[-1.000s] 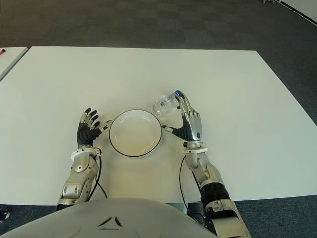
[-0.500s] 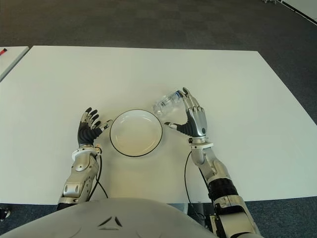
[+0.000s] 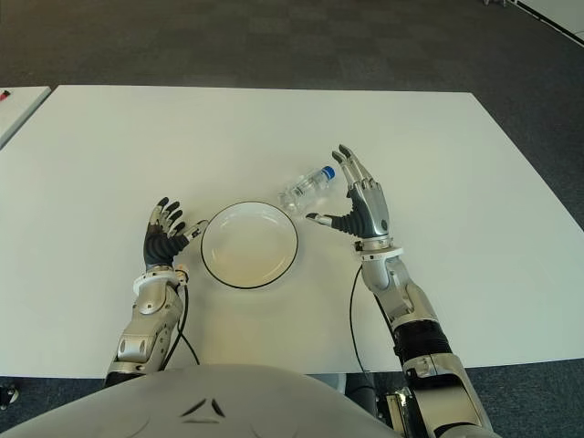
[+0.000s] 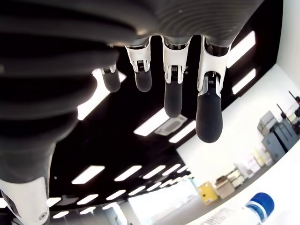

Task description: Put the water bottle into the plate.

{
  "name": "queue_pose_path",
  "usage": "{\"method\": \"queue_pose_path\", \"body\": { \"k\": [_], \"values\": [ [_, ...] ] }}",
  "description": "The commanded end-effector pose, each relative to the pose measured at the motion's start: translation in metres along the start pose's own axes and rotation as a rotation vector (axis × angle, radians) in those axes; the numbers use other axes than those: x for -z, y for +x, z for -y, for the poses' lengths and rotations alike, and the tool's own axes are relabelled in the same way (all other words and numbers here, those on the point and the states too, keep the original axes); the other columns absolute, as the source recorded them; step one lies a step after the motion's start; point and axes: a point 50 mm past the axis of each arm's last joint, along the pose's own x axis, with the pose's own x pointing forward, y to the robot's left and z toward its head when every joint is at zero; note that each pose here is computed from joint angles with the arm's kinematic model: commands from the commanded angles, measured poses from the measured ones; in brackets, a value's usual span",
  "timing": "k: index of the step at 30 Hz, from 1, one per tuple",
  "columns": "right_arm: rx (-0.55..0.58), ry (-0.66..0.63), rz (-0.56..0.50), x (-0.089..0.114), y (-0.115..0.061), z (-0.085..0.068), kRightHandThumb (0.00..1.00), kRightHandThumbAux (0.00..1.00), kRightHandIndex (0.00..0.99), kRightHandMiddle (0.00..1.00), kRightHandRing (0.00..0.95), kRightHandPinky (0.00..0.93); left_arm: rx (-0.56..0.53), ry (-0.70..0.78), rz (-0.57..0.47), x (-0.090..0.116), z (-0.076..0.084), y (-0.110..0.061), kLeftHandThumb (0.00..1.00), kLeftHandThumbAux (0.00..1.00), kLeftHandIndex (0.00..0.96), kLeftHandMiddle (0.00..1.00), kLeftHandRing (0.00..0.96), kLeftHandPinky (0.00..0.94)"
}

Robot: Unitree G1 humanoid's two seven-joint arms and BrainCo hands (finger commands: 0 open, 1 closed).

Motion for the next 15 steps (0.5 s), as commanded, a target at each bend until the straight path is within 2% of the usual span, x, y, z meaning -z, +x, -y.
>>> {"method": "queue_pose_path", "body": {
  "k": [1, 5, 9, 15],
  "values": [
    [0.001, -0.034, 0.067, -0.001, 0.013, 0.013, 0.193, 0.692, 0.000, 0.030, 0.203, 0.527, 0.002, -0.063, -0.047, 0.006, 0.016, -0.003, 0.000, 0.961, 0.095, 0.150, 0.137, 0.162],
    [-0.013, -0.043, 0.084, 0.000, 0.017, 0.017, 0.232, 0.685, 0.000, 0.025, 0.181, 0.470, 0.005, -0.063, -0.047, 0.007, 0.016, -0.002, 0.000, 0.960, 0.091, 0.148, 0.136, 0.156],
    [-0.028, -0.046, 0.089, 0.001, 0.019, 0.019, 0.294, 0.679, 0.000, 0.021, 0.161, 0.332, 0.006, -0.062, -0.046, 0.007, 0.016, -0.002, 0.000, 0.960, 0.087, 0.146, 0.135, 0.155],
    [-0.072, -0.104, 0.121, 0.002, 0.026, 0.023, 0.282, 0.663, 0.000, 0.019, 0.126, 0.236, 0.004, -0.056, -0.039, 0.007, 0.016, -0.001, 0.000, 0.955, 0.082, 0.141, 0.129, 0.151]
  ]
}}
